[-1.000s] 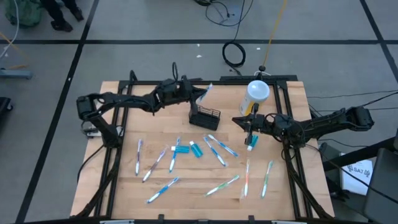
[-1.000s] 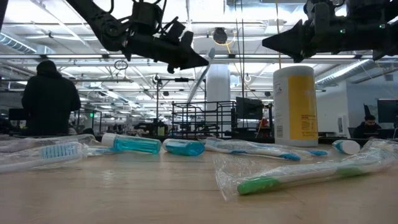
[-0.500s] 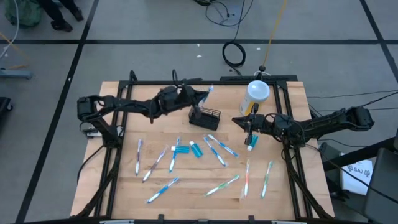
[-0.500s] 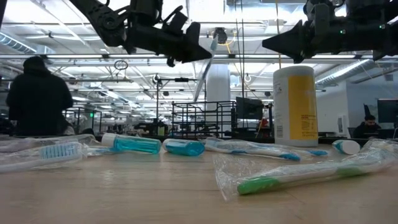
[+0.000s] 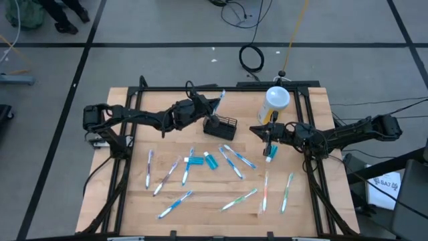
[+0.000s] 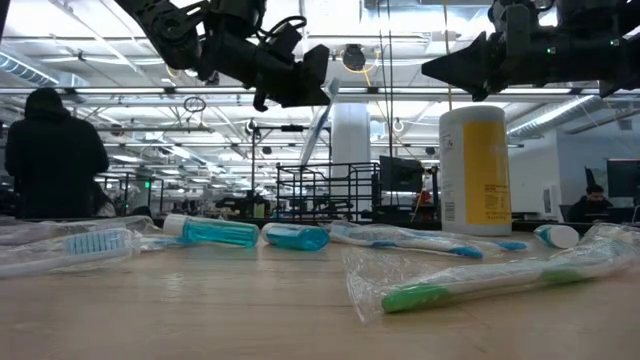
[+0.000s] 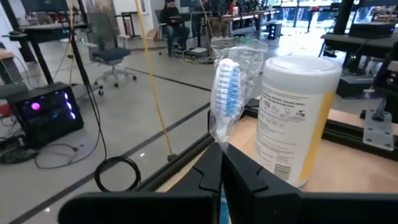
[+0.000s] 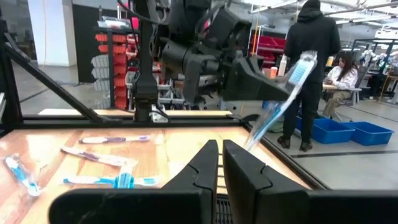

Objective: Pick & Place toothbrushing station
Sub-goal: Put the blue toothbrush into the black wire organizer

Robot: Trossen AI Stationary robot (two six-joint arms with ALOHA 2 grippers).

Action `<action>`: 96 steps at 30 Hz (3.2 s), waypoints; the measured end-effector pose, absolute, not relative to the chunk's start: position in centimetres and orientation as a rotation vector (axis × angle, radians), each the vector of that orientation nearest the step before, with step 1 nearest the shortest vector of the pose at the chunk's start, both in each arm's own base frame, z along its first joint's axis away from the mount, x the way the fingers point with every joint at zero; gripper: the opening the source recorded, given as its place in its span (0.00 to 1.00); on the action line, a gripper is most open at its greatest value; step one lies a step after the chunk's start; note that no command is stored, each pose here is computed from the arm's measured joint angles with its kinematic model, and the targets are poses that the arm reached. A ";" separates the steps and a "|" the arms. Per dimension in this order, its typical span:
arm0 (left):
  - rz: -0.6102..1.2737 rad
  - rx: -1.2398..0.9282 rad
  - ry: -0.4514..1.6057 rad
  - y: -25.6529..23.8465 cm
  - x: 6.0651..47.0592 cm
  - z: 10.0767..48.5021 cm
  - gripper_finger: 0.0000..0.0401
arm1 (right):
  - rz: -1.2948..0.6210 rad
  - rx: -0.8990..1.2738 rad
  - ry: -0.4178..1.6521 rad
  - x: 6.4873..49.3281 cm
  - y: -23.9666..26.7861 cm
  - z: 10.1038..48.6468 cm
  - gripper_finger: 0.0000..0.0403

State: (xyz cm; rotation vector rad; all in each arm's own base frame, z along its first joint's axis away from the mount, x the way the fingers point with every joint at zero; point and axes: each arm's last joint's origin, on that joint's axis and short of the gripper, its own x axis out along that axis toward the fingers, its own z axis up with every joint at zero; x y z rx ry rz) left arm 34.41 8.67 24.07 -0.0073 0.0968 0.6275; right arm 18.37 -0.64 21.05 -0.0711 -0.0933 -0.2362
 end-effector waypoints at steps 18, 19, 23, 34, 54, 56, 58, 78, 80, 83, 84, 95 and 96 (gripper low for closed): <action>0.517 0.082 0.029 7.9 33.6 26.6 0.01 | -0.214 -0.011 -0.166 22.0 -0.6 21.3 0.37; 0.498 0.081 0.016 7.7 33.5 27.0 0.01 | -0.218 -0.001 -0.162 22.6 -0.6 21.4 0.38; 0.324 0.082 -0.038 6.2 33.1 28.5 0.01 | -0.281 0.010 -0.155 25.0 -0.8 22.0 0.40; 0.004 0.043 -0.083 2.5 33.4 29.1 0.01 | -0.121 0.032 -0.224 28.0 -0.3 23.0 0.43; -0.009 0.051 -0.125 1.0 33.4 29.4 0.01 | -0.020 0.026 -0.224 28.4 -0.2 23.2 0.25; -0.008 0.052 -0.125 1.0 33.4 29.4 0.01 | 0.003 0.021 -0.227 28.3 -0.1 23.2 0.19; -0.007 0.052 -0.124 1.0 33.4 29.4 0.02 | 0.003 0.021 -0.227 28.3 -0.1 23.2 0.12; 0.012 0.082 -0.008 1.7 33.5 28.3 0.23 | -0.040 0.019 -0.174 28.4 -0.3 22.7 0.01; 0.015 0.071 0.019 1.8 33.5 28.1 0.28 | -0.061 0.018 -0.151 28.4 -0.4 22.5 0.00; 0.013 0.094 0.079 1.8 33.5 27.7 0.36 | -0.071 0.018 -0.123 28.2 -0.7 22.7 0.00; 0.013 0.100 0.108 1.8 33.5 27.7 0.38 | -0.075 0.024 -0.103 28.1 -0.8 22.7 0.00; 0.153 0.146 0.311 2.6 34.3 31.6 0.51 | -0.089 0.041 0.023 26.7 -1.1 23.2 0.00; 0.140 0.138 0.302 2.5 34.4 31.8 0.51 | -0.089 0.041 0.020 26.7 -1.1 23.3 0.00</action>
